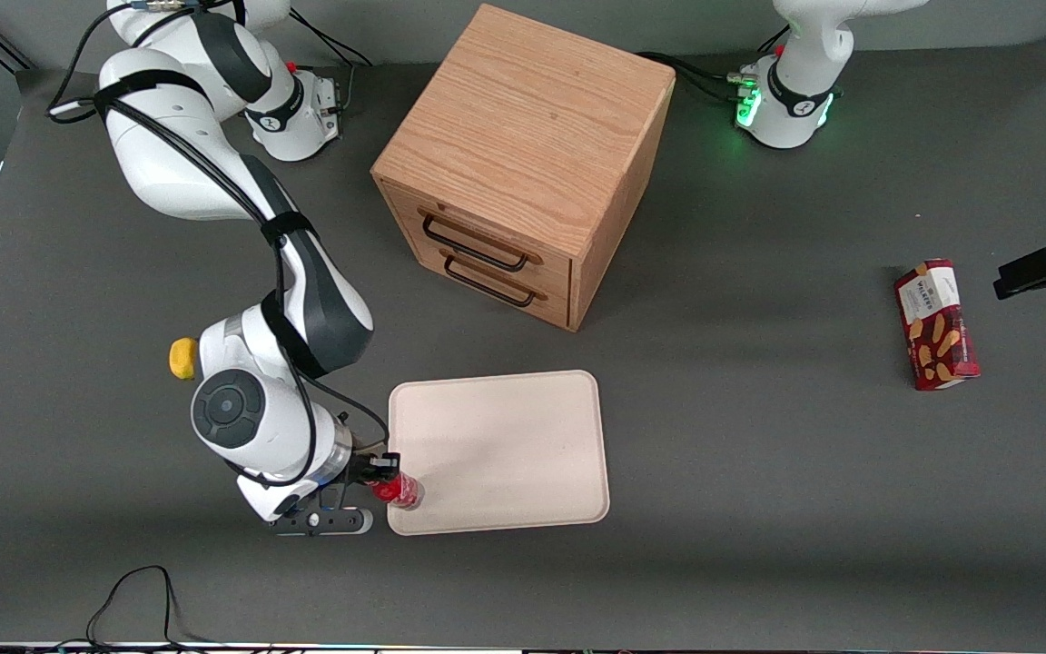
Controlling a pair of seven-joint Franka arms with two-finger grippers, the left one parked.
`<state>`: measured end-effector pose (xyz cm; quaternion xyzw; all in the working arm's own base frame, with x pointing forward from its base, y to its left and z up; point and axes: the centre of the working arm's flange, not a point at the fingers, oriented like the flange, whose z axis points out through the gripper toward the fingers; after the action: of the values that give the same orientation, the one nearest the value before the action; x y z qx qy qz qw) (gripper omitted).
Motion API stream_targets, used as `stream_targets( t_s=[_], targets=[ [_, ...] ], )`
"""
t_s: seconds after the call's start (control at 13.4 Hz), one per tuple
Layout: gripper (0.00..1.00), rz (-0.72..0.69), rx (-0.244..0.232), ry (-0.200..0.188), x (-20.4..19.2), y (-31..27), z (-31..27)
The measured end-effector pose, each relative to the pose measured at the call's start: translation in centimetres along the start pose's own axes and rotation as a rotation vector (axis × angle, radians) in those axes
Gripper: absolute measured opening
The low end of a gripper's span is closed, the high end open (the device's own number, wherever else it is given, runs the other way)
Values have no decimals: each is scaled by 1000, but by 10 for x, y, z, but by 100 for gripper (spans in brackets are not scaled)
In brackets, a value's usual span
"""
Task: Place coke bottle on tray
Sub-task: 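Lower the bottle onto the tray and open the right gripper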
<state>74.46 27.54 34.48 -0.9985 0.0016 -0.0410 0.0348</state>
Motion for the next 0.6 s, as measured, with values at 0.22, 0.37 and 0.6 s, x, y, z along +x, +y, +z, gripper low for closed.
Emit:
stream_targets(
  t_s=[0.22, 0.37, 0.6],
  targets=[
    [31, 1, -1, 1, -1, -4, 2],
    [31, 3, -1, 1, -1, -4, 3],
    [31, 9, -2, -1, -1, -4, 6]
  ],
)
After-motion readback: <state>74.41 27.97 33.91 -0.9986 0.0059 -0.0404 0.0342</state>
